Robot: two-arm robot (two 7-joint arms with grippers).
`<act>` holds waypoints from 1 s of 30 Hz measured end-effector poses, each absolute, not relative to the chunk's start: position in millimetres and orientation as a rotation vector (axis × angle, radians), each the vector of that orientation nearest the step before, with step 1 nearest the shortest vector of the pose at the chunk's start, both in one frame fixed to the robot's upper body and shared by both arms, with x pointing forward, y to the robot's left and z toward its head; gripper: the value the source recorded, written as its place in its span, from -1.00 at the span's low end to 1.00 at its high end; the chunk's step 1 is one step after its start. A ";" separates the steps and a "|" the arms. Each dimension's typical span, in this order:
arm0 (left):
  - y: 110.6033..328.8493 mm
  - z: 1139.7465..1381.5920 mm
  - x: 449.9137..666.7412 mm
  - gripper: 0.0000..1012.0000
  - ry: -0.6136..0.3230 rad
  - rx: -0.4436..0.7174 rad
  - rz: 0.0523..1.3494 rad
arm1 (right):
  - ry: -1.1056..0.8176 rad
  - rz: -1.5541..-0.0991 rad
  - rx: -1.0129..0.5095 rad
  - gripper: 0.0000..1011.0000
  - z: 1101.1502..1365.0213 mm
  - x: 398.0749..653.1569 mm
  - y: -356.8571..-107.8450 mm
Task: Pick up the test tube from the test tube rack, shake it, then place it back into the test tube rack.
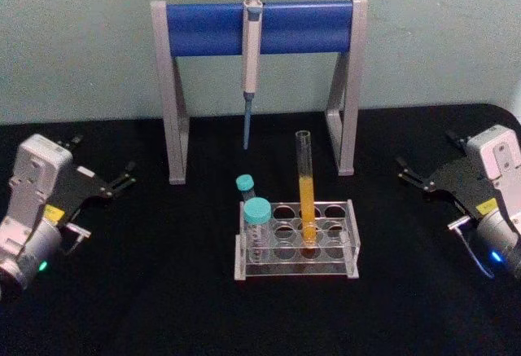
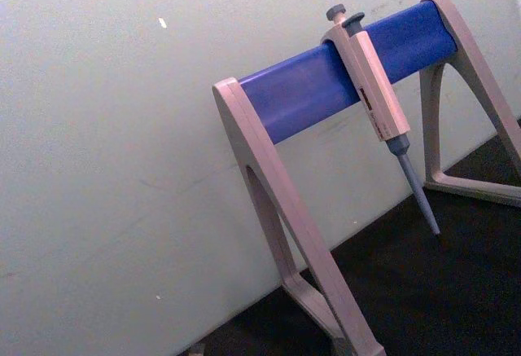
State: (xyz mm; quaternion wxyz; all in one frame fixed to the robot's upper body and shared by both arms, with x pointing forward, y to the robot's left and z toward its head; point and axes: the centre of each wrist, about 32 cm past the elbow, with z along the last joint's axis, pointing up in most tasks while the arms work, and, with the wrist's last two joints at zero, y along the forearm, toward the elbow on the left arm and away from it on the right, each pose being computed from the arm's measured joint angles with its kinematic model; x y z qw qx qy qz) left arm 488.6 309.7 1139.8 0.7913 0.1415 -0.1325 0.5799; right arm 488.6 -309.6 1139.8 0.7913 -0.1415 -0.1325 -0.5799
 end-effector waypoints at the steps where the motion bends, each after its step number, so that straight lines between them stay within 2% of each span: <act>1: 309.7 1139.8 488.6 0.98 -0.285 0.304 1.248 | -0.285 -1.248 -0.304 0.98 1139.8 488.6 -309.7; 30: 309.7 1139.8 488.6 0.98 -0.285 0.304 1.248 | -0.261 -1.219 -0.292 0.98 1143.9 482.2 -307.7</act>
